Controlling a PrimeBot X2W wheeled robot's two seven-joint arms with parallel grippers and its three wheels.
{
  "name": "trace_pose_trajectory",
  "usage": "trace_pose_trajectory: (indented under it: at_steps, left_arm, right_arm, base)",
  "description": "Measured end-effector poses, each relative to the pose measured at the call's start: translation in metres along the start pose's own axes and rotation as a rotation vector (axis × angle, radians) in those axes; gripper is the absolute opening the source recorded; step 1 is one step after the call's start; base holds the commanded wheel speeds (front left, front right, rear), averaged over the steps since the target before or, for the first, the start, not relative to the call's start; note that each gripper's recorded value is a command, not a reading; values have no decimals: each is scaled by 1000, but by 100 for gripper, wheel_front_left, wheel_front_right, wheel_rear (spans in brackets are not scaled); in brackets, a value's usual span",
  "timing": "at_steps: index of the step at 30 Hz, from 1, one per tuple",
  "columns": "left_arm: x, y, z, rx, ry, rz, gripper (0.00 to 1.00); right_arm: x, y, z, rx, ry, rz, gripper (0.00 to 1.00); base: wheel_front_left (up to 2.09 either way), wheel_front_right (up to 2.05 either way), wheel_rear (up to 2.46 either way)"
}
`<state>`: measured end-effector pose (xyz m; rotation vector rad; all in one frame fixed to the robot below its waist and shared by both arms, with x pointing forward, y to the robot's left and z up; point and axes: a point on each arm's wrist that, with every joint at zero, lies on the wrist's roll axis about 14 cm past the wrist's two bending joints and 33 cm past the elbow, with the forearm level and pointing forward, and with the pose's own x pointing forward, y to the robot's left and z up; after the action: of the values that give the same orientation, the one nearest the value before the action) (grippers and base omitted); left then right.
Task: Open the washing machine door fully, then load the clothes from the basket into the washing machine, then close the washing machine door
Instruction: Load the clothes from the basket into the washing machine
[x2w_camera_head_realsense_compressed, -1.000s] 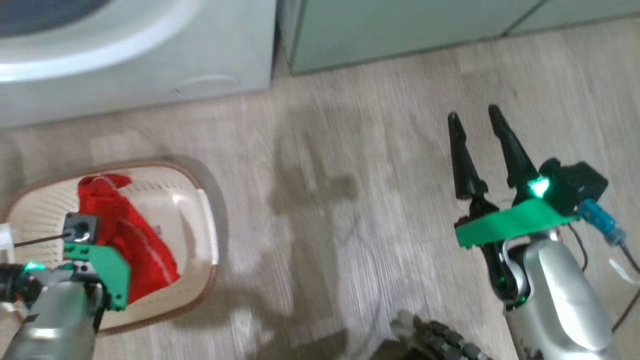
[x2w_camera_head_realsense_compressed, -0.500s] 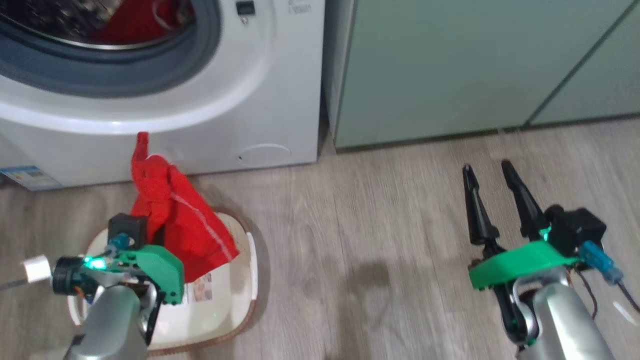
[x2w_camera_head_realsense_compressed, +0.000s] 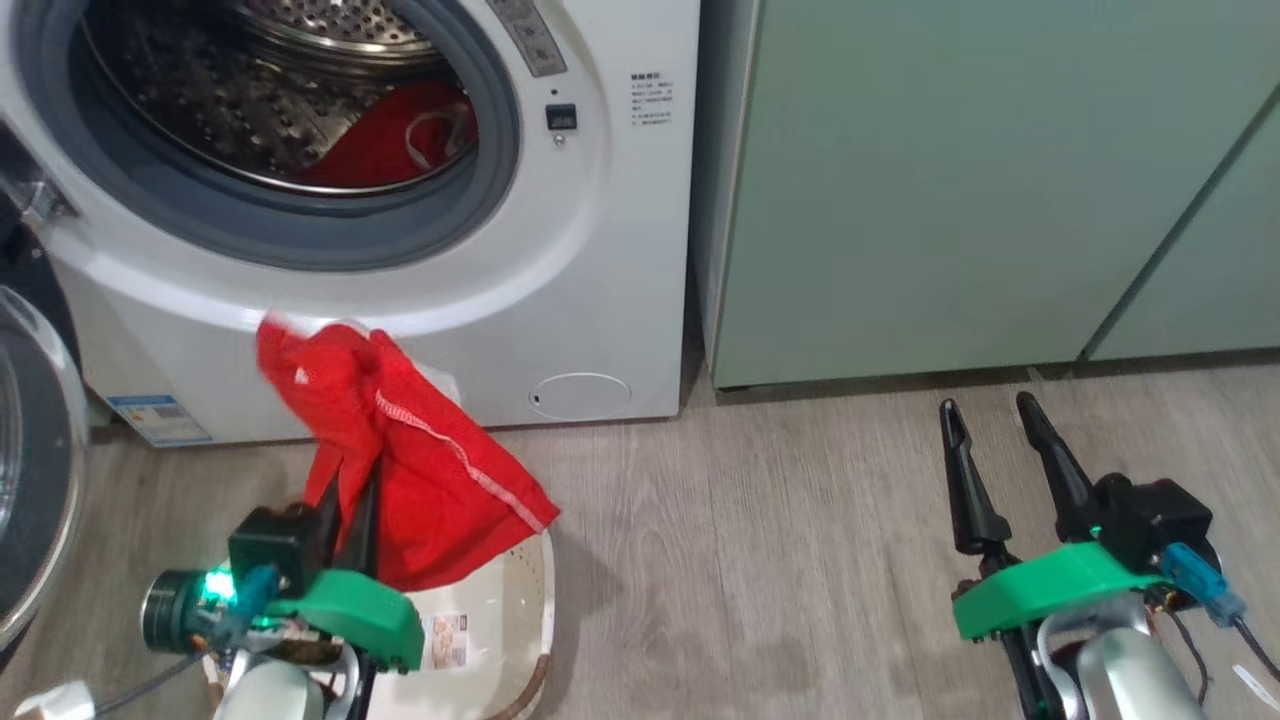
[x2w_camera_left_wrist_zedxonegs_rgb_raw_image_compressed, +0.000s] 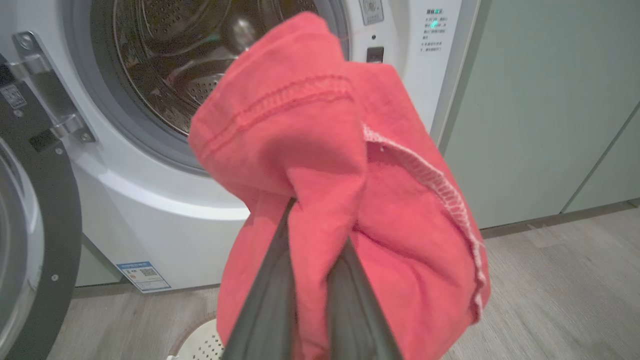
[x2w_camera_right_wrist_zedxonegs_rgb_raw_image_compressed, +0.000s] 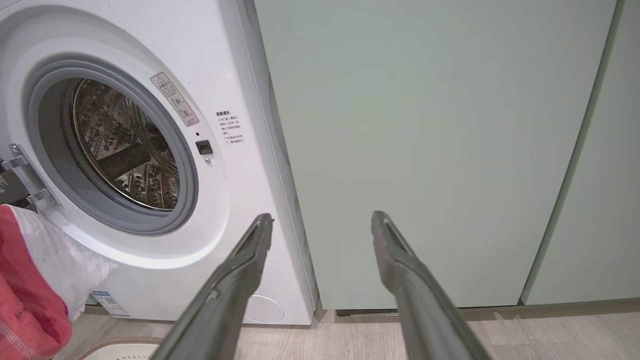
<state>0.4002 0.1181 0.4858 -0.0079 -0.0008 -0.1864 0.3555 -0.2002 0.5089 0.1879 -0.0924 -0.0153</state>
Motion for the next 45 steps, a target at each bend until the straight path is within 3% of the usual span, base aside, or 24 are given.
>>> trace_pose_trajectory:
  at_steps: [8, 33, 38, 45]
  left_arm:
    - [-17, -2, 26, -35, -86, -6, 0]
    - [-17, -5, 22, -63, -79, -16, 0]
    - [9, -4, 26, -52, -100, -24, 0]
    - [92, 10, 50, -51, -204, -36, 0]
  right_arm:
    - [-4, 3, 3, 3, -9, 9, 100]
    - [-6, 2, -4, 3, 12, 5, 100]
    - [1, -3, -15, 2, 46, -11, 100]
    - [38, -1, -39, -1, 98, 4, 100]
  base:
    - [0, 0, 0]
    - [0, 0, 0]
    - [0, 0, 0]
    - [0, 0, 0]
